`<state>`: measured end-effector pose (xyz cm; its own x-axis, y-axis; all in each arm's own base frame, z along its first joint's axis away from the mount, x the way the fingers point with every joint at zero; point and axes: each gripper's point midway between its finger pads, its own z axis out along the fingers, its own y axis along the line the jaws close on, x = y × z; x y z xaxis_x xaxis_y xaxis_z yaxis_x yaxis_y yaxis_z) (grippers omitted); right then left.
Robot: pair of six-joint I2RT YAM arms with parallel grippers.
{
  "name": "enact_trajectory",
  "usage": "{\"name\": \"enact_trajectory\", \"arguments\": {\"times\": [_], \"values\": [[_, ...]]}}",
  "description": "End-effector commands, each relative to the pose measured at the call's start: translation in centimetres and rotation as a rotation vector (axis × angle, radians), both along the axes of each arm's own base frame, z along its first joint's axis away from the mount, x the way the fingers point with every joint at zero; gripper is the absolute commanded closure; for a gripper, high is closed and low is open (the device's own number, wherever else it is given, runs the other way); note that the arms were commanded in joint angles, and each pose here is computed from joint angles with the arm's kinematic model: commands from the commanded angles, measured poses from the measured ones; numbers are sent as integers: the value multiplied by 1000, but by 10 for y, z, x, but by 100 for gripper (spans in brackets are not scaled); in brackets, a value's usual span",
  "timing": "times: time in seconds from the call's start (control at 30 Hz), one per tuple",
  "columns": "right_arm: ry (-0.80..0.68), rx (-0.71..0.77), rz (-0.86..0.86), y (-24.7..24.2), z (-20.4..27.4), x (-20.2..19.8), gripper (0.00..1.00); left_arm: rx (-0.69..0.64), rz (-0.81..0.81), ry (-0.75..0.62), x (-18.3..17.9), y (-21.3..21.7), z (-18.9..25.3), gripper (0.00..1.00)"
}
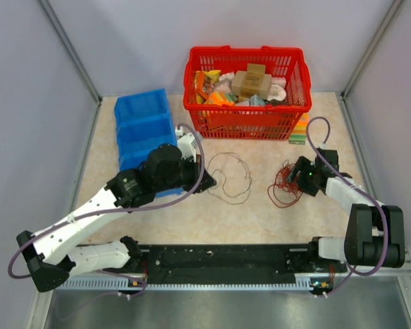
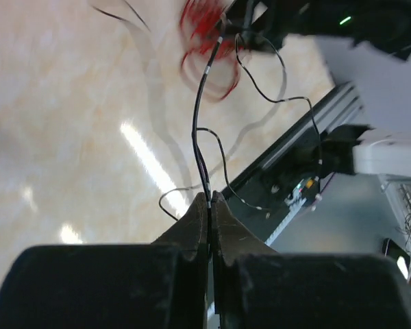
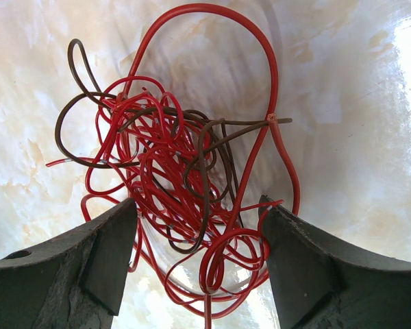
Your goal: Untangle the cables
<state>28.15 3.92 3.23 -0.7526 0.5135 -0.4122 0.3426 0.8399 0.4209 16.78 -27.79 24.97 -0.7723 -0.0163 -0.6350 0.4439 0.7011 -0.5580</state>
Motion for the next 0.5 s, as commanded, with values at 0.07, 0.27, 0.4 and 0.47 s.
{"name": "enact_trajectory", "arguments": {"times": [0.07,0.27,0.4,0.47], "values": [[-4,-6,18,2,-3,-2,29,-209,-144,-481,29,-33,145,100],[-5,-7,20,2,-2,-3,29,-39,172,-549,73,20,161,100],[-2,-5,18,2,-3,-2,29,90,317,-525,91,70,139,100],[-2,-3,20,3,-3,-2,29,109,370,-528,100,94,131,100]]}}
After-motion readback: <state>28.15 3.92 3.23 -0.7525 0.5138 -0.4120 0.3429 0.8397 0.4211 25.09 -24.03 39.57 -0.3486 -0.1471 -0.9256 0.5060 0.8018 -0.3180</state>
